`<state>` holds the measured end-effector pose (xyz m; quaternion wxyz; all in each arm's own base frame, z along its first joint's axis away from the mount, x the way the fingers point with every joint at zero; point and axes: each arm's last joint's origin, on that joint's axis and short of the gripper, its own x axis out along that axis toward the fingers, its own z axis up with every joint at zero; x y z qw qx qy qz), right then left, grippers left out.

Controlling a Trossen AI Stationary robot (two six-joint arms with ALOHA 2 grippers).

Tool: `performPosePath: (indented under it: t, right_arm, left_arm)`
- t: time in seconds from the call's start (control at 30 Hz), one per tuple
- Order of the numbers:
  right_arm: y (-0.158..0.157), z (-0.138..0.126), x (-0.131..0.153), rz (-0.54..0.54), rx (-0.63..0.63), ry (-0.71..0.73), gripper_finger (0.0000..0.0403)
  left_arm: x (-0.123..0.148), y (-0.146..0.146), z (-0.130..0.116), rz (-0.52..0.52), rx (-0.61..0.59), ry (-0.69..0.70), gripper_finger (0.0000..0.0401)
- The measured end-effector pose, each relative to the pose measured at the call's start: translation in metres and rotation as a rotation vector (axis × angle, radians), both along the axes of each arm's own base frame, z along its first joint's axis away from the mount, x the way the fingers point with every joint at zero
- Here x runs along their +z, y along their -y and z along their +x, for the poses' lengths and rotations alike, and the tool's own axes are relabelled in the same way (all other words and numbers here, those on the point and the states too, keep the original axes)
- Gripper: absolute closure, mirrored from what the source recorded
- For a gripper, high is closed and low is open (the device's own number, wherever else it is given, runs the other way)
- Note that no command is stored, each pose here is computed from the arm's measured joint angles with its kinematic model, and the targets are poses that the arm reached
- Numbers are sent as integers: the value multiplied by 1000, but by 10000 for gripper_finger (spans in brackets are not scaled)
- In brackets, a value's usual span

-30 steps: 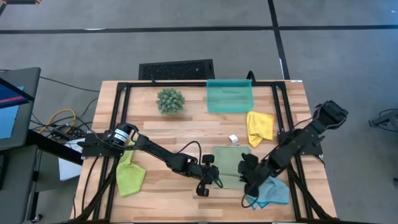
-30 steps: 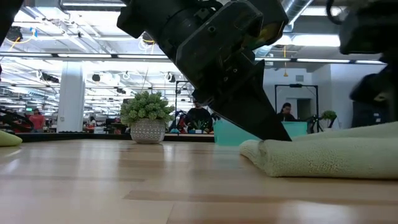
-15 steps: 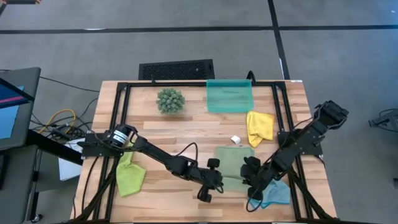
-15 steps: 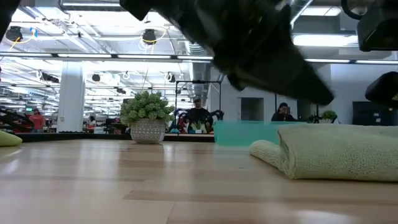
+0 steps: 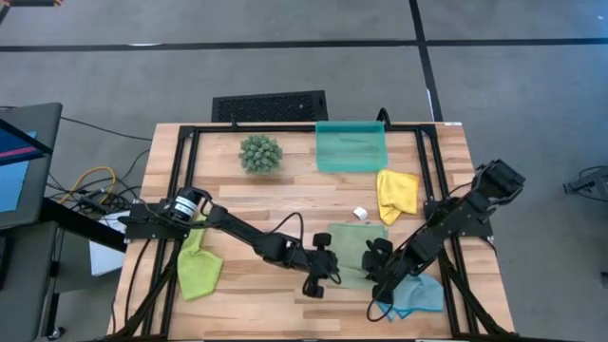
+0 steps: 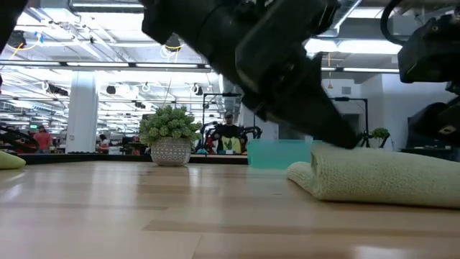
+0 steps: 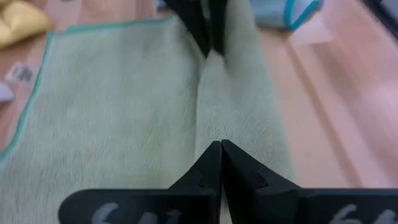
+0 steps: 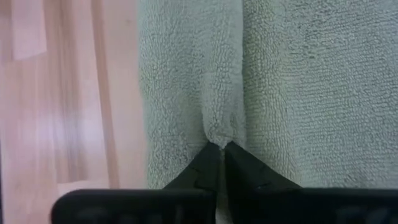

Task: Roll microfiber towels into tight, uniform cylinder then place into a basket
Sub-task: Roll the dark green microfiber cloth

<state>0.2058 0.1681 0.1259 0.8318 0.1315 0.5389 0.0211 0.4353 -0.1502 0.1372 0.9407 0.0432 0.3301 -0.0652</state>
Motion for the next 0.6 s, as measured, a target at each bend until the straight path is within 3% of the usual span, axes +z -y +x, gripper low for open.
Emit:
performPosePath:
  t: [0.33,0.6]
  right_arm:
    - [7,-7,21,10,-13,41,261]
    - [11,-10,34,-3,-45,93,262]
  left_arm:
    - [-2,-1,-1,0,6,-19,399]
    - [-4,-2,-3,-2,19,-55,399]
